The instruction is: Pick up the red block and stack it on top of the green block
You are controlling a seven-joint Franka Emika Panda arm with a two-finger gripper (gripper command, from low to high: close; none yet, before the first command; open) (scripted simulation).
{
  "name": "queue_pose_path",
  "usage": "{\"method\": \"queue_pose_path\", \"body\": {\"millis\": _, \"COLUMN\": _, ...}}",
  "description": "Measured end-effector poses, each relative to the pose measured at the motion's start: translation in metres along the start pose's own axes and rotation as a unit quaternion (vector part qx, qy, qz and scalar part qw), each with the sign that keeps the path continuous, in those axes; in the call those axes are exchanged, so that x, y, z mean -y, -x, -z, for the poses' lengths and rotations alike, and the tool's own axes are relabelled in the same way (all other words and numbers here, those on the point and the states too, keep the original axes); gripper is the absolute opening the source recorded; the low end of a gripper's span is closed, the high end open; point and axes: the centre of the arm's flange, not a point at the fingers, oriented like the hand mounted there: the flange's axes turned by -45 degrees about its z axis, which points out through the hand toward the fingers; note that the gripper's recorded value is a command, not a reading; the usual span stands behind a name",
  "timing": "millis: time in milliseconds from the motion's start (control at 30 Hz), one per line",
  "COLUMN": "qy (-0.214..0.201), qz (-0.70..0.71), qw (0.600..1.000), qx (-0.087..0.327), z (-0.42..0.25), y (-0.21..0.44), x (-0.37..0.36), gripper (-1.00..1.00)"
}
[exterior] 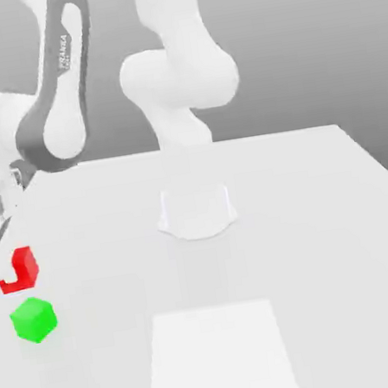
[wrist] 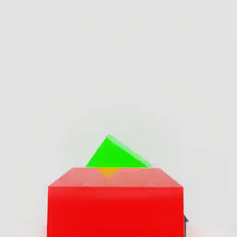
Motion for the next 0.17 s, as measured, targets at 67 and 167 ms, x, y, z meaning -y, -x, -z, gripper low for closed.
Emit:
{"method": "queue_pose_path", "body": {"millis": 67, "qy": 0.000, "qz": 0.002, "qw": 1.000, "qx": 0.000, "z": -0.022, "y": 0.002, "x": 0.001, "gripper": -1.00}}
{"method": "queue_pose_path", "body": {"millis": 167, "qy": 0.001, "qz": 0.002, "qw": 1.000, "qx": 0.000, "z": -0.028, "y": 0.002, "x": 0.001, "gripper": 1.00}}
